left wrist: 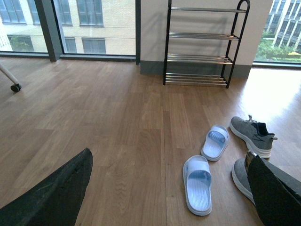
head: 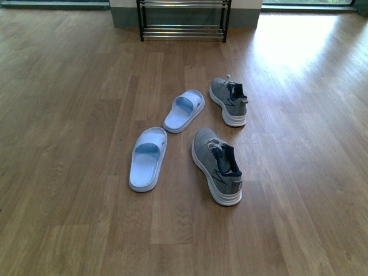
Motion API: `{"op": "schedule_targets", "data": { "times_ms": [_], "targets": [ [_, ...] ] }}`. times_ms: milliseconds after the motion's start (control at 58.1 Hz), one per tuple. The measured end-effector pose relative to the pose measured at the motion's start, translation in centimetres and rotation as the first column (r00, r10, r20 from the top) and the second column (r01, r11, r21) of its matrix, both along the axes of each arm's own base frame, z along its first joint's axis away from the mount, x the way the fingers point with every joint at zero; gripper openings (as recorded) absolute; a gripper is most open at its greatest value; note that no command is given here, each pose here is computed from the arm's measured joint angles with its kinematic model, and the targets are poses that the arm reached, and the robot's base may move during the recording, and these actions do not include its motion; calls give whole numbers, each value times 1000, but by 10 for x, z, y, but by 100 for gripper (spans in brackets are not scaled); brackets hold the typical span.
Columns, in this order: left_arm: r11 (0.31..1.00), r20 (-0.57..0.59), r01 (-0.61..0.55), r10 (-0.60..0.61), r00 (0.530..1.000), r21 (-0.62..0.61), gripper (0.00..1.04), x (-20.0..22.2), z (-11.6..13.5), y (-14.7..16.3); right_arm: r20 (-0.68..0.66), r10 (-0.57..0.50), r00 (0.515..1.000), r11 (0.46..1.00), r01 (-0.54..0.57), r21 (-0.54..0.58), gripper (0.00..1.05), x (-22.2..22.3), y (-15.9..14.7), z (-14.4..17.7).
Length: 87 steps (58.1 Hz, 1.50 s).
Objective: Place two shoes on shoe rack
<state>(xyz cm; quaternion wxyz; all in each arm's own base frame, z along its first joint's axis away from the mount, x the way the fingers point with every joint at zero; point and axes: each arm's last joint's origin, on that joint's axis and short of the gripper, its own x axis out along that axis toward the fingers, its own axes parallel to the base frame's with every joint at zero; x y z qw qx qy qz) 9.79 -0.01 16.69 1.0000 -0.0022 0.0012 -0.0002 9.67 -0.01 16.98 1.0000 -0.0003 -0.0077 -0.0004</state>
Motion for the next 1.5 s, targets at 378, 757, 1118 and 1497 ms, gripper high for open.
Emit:
{"op": "schedule_targets", "data": {
  "times_ms": [378,757,1118,1497],
  "targets": [
    [1000,0,-2,2,1000,0,95,0,0,0,0,2,1000,1000,-2,0,95,0,0,0],
    [1000,0,0,0,1000,0,95,0,0,0,0,0,1000,1000,0,0,95,0,0,0],
    [954,-192,-248,214,958,-169,95,1,-2,-2,-1,-3,1000,1000,3,0,95,0,0,0],
    [567,-470,-450,122,874,-689,95,70,3,-15,-1,-1,1000,1000,1,0,95,0,0,0]
  ]
}}
